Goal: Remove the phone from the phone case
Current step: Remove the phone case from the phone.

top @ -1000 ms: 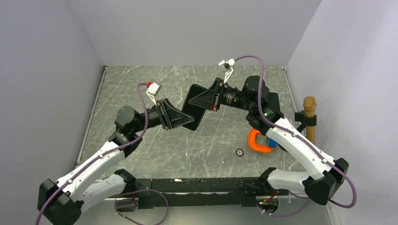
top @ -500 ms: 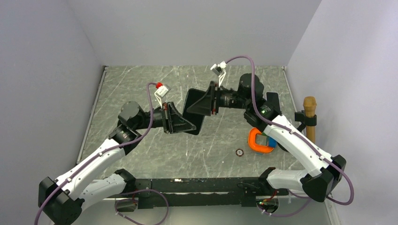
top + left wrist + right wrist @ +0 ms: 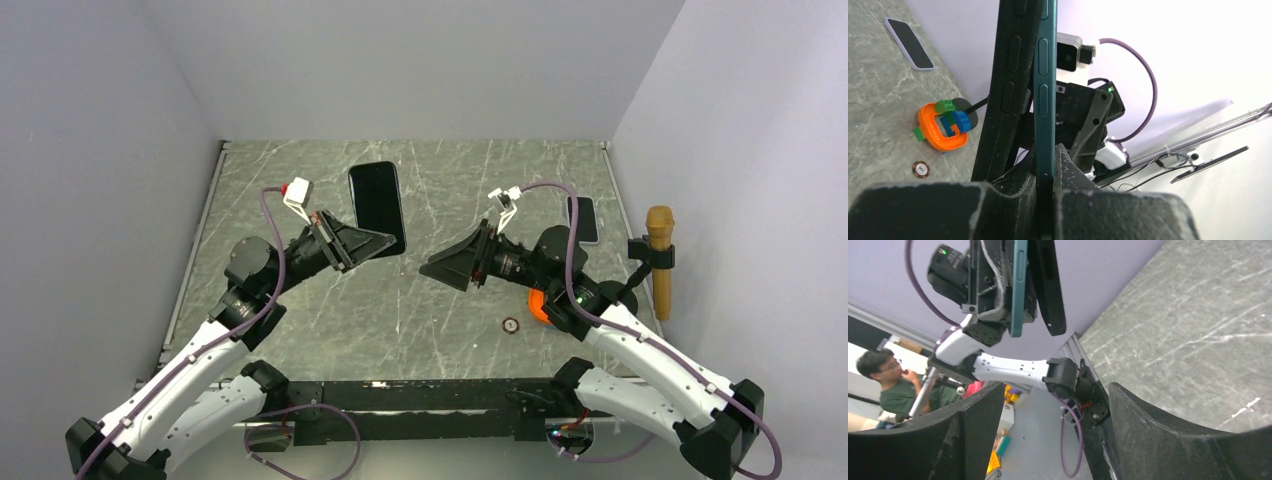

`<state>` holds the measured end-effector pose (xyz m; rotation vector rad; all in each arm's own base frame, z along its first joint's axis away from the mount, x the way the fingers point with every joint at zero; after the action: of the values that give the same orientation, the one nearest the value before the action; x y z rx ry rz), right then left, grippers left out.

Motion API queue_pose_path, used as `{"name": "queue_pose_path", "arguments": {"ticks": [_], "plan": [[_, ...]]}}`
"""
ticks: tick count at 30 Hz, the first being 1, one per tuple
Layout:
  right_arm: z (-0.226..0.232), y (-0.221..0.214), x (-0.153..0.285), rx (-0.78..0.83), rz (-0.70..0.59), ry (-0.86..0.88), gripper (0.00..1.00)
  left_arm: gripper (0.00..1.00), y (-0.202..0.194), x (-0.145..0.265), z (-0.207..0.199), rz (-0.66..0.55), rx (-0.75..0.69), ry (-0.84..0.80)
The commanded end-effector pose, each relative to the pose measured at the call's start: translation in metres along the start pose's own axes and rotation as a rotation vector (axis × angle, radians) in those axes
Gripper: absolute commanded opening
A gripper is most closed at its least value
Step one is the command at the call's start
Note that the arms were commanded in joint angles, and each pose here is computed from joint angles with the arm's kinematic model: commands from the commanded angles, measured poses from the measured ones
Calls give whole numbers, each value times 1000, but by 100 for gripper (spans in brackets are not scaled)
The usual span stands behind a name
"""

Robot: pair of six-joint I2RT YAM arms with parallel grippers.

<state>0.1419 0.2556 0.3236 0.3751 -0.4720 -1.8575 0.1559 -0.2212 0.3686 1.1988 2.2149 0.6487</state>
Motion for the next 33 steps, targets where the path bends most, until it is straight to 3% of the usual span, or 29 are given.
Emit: {"name": "queue_pose_path", "arguments": {"ticks": [1,4,13,23,25,27,33], "plan": [[20,15,-4,37,-76,95,71,0,23,2,-23,-108,26,-67],[24,16,-12,22,-54,140,58,0,22,-1,-26,-93,65,-114],[26,25,-35,6,-45,194,47,0,13,-2,-22,-60,105,-159],[9,29,-65,-44,-19,194,25,0,1,-4,-23,6,138,-201],[8,37,-72,-9,-17,174,16,0,-7,-5,-21,20,154,-199],[3,55,-78,42,-58,102,1,0,-14,-5,-20,35,172,-196],[-59,130,-52,83,-328,-469,0,0,-33,-2,-17,70,197,-175]]}}
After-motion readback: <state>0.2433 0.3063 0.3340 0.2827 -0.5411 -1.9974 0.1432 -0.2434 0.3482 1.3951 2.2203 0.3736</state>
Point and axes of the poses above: each gripper's point midway between its finger pads, its own x axis back along the fingers, its own z axis along the line the jaws close on, y = z × x, the point moved 4 cm from there along x, back along the fingers, and after that the axes turned 12 degrees about -x, right-handed, at the moved point
